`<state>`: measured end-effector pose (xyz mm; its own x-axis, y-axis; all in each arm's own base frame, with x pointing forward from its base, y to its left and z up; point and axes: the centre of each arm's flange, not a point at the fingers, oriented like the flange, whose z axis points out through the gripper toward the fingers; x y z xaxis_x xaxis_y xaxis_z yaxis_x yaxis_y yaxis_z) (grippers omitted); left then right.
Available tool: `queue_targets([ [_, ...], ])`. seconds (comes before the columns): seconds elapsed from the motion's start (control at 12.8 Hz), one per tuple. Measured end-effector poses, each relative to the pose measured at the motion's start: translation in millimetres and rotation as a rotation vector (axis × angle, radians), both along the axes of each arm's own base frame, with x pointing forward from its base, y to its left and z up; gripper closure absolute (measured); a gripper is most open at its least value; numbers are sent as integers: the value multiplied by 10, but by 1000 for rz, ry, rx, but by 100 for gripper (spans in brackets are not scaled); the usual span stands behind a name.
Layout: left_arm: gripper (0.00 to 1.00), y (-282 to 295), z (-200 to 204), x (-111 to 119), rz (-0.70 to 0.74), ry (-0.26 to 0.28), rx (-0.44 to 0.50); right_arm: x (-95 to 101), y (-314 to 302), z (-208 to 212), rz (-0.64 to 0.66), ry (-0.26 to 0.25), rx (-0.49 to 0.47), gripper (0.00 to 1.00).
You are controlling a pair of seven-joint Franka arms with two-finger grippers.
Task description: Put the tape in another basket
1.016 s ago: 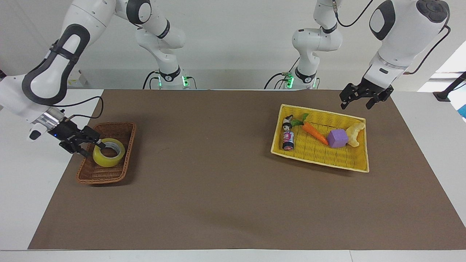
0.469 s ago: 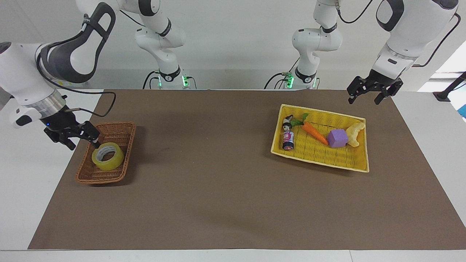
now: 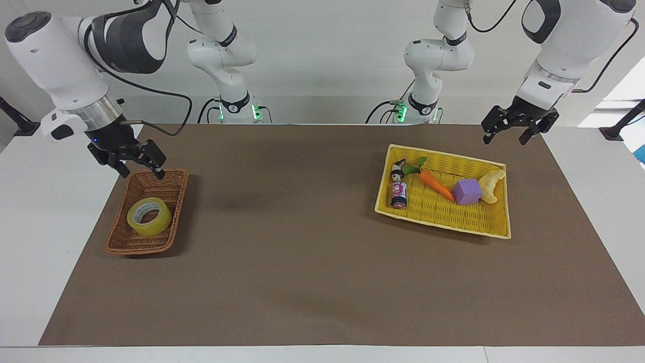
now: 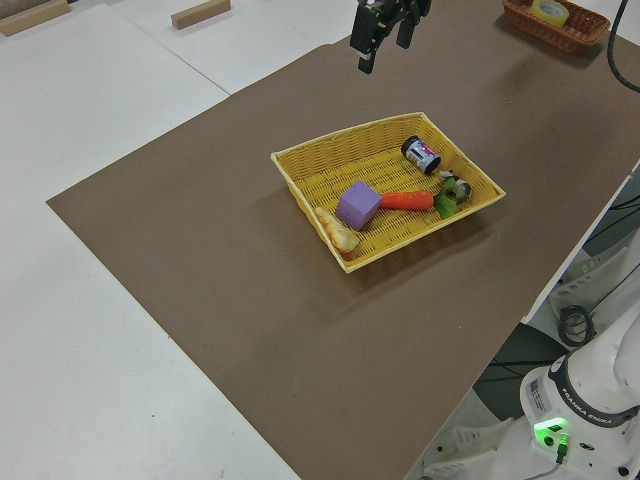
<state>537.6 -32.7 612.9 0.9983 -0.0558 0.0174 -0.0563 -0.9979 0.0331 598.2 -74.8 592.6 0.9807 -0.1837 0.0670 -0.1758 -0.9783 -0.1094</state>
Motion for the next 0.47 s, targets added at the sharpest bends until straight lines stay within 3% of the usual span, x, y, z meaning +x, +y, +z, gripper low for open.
queue_targets([
  [0.16,0,0,0,0,0,0,0,-277,-152,243,-18,42,-8,0],
  [0.47,0,0,0,0,0,0,0,-671,-230,581,-49,65,-33,0],
])
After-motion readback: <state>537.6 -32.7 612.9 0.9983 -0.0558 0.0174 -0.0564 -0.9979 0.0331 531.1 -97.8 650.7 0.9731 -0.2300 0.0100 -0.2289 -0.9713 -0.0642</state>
